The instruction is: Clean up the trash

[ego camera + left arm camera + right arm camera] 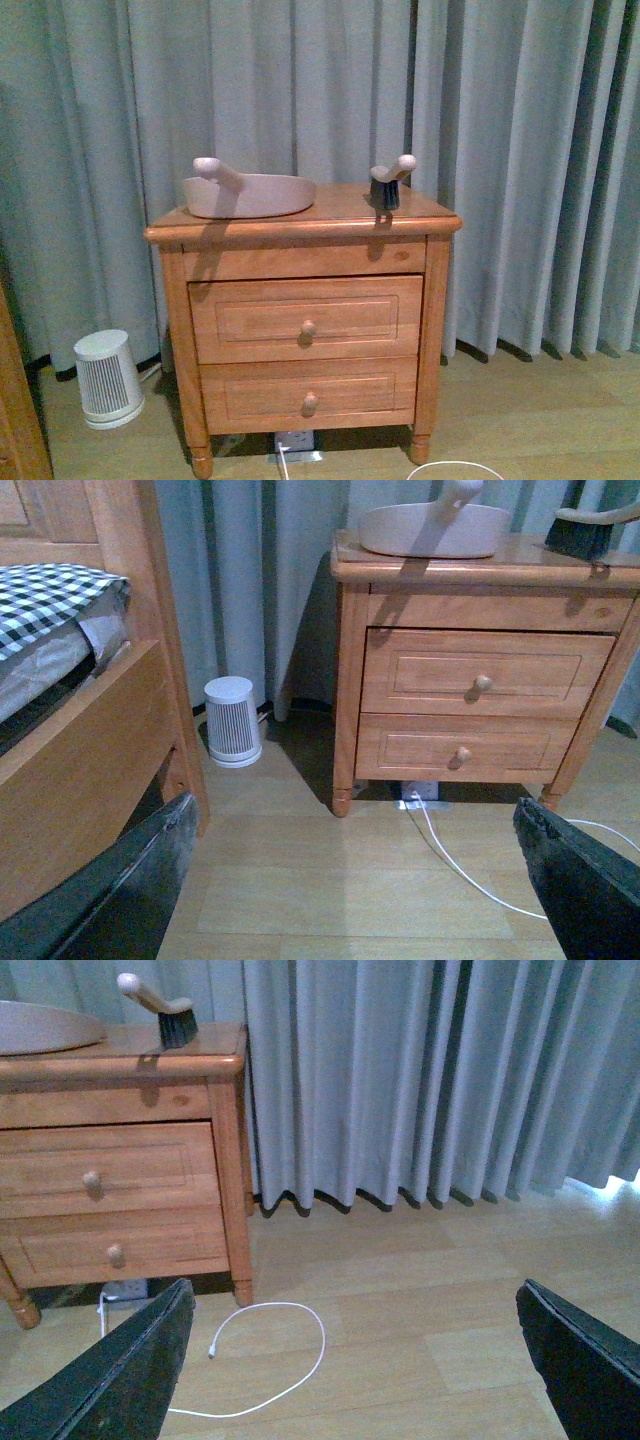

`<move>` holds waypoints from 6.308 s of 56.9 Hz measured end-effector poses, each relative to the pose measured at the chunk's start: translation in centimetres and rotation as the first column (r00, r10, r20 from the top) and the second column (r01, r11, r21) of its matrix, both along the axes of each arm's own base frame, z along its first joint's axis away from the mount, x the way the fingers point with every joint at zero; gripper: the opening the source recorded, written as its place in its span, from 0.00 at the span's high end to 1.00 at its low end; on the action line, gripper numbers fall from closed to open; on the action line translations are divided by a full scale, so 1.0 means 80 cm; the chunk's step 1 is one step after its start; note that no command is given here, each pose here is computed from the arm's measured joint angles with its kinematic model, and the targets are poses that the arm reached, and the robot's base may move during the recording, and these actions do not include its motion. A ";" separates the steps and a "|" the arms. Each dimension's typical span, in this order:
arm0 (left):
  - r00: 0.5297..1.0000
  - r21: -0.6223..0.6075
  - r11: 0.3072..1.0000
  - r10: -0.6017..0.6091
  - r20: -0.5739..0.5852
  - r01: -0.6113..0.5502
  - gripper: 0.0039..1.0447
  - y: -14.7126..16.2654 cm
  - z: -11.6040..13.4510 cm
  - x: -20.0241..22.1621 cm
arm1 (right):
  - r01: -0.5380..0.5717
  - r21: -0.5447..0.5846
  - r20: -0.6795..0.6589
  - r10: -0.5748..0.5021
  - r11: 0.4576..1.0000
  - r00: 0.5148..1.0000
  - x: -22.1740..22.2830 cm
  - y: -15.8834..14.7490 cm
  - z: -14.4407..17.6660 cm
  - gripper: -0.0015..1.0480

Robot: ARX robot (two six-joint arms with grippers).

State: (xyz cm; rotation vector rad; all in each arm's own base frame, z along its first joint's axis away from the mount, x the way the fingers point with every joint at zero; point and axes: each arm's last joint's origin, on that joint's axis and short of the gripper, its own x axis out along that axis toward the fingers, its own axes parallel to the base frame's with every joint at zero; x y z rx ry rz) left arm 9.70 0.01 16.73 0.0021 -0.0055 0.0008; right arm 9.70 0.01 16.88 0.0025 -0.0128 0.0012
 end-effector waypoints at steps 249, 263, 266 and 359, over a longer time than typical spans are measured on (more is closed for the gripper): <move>0.734 0.242 0.946 0.006 -0.679 0.216 0.07 -0.170 0.108 0.324 | 0.000 0.000 -0.002 0.000 1.000 1.000 0.000 0.000 0.000 0.07; 0.685 0.256 0.939 0.030 -0.728 0.231 0.07 -0.175 0.072 0.337 | 0.000 0.000 -0.002 0.000 1.000 1.000 0.000 0.000 0.000 0.07; 0.680 0.258 0.938 0.034 -0.733 0.231 0.07 -0.174 0.067 0.341 | 0.000 0.000 -0.001 0.000 1.000 1.000 0.000 0.000 0.000 0.07; 0.892 0.268 0.956 0.014 -0.451 0.121 0.75 -0.139 0.100 0.335 | 0.000 0.000 -0.001 0.000 1.000 1.000 0.000 0.000 0.000 0.07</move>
